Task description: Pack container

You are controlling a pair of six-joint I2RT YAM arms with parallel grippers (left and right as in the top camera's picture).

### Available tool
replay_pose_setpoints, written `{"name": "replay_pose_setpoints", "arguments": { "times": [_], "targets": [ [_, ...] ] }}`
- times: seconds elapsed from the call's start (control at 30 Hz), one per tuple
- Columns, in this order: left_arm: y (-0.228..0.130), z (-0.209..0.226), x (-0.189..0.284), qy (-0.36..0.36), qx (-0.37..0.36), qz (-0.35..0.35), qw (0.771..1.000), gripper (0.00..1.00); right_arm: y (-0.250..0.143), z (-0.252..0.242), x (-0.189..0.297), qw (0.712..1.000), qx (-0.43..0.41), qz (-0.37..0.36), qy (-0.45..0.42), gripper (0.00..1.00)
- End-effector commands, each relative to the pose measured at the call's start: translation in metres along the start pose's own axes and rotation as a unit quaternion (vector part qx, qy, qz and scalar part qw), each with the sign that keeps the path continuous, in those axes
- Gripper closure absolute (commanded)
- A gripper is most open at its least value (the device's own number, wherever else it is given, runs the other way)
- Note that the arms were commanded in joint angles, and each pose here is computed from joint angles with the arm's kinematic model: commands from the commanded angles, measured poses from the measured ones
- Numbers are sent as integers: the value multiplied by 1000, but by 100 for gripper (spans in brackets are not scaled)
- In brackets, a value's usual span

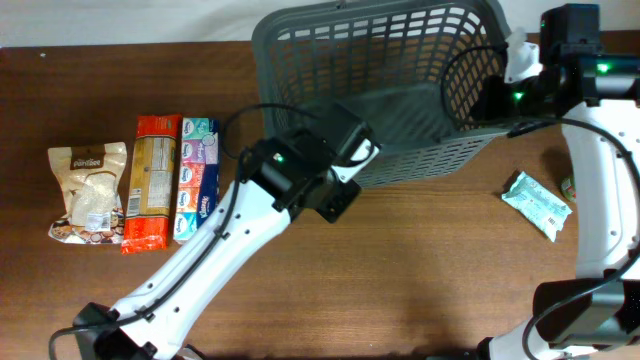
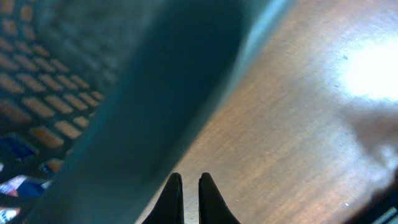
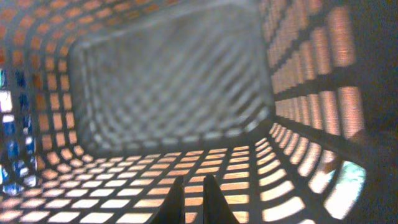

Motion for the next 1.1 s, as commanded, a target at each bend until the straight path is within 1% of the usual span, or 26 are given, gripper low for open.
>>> {"name": "replay_pose_setpoints", "arguments": {
  "times": [0.0, 0.2, 0.63, 0.73, 0.83, 0.9, 0.97, 1.0, 1.03, 1.07],
  "targets": [
    [8, 15, -3, 16, 10, -8, 1000, 98, 0, 17, -5, 1000, 27, 9, 7, 96],
    [13, 32, -14, 27, 32, -3, 999, 98, 1, 32, -8, 999, 45, 13, 15, 96],
    [19, 63, -17, 42, 71, -15, 996, 98, -1, 32, -8, 999, 44, 17, 14, 96],
    [15, 61, -16, 40, 70, -6, 997, 98, 3, 32, -6, 998, 54, 3, 13, 96],
    [4, 56, -6, 35, 64, 13, 997, 96, 9, 33, 2, 998, 61, -21, 10, 96],
    [-3, 55, 6, 35, 62, 14, 997, 92, 16, 33, 12, 997, 66, -44, 6, 96],
    [-8, 55, 22, 34, 63, 1, 997, 84, 23, 27, 25, 995, 63, -72, -3, 96],
    [-10, 55, 33, 34, 64, -12, 997, 78, 26, 24, 32, 995, 61, -83, -8, 96],
    [-11, 57, 44, 35, 65, -26, 997, 66, 29, 17, 41, 994, 55, -97, -15, 96],
    [-13, 59, 55, 43, 67, -43, 996, 41, 32, 10, 49, 993, 42, -109, -22, 96]
  ]
}}
Point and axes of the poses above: each gripper's point midway between its finger pads, its own x axis back along the fingers, its own z axis along the line the jaws close on, y = z × x, the point moved 6 cm from there along x, back along the fingers, and after that the axes turned 12 degrees about x, right-handed, at the moved point
